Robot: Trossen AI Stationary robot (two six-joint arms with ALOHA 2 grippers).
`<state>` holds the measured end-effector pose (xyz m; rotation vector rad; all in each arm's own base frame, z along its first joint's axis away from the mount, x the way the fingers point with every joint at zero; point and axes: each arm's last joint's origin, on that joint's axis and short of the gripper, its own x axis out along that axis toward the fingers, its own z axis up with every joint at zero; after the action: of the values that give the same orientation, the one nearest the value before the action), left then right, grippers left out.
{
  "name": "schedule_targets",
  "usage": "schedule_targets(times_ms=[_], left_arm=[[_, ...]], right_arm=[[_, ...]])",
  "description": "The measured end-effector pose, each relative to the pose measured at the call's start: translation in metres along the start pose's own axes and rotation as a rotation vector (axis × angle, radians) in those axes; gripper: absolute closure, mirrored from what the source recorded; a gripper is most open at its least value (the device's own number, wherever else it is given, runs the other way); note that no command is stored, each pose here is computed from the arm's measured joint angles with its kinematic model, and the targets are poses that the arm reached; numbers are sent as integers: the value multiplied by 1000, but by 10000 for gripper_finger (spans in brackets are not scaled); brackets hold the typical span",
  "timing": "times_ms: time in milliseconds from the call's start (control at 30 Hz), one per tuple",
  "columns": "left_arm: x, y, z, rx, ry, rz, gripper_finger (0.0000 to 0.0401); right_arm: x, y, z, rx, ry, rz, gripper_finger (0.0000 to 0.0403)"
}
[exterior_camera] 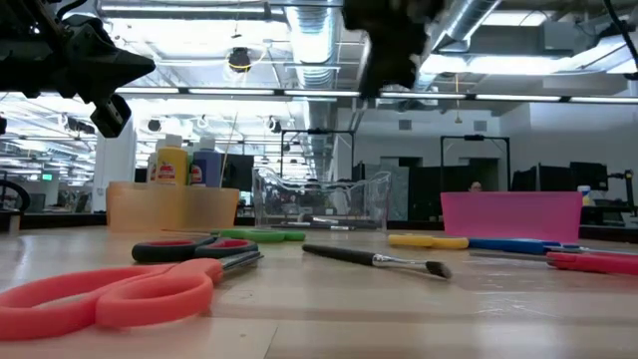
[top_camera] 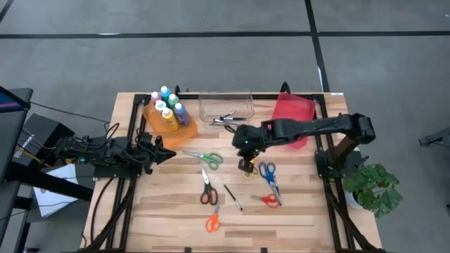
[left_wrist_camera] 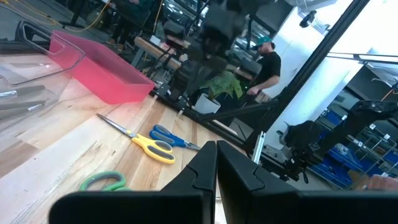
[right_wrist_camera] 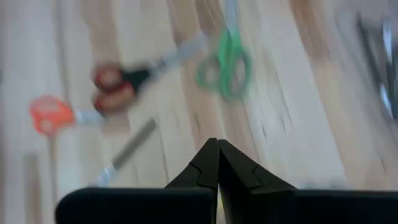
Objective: Pick & Place Paint Supplies
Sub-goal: Put the black paint brush into the transparent bin
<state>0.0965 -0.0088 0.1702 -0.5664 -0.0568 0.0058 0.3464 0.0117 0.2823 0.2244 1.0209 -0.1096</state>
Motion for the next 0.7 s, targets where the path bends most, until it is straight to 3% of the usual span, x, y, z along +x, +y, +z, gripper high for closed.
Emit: schedule_targets(times_ms=[133,233,300,500,700], left_arm=[[0,0,0,0,0,0,395],[0,0,0,-1,-2,-1,395],[0,0,0,0,2,2,395],[0,0,0,-1,-3,-1,396],[0,0,0,0,-1,0,395]], right_arm=[[27,4,-12,131,150,-56,402],[46,26,-14,198,195,-43,402],[60,45,-23,184,287,-65,402],[90,108,-14,127,352,-61,397],[120,134,-19,172,506,-158,315]])
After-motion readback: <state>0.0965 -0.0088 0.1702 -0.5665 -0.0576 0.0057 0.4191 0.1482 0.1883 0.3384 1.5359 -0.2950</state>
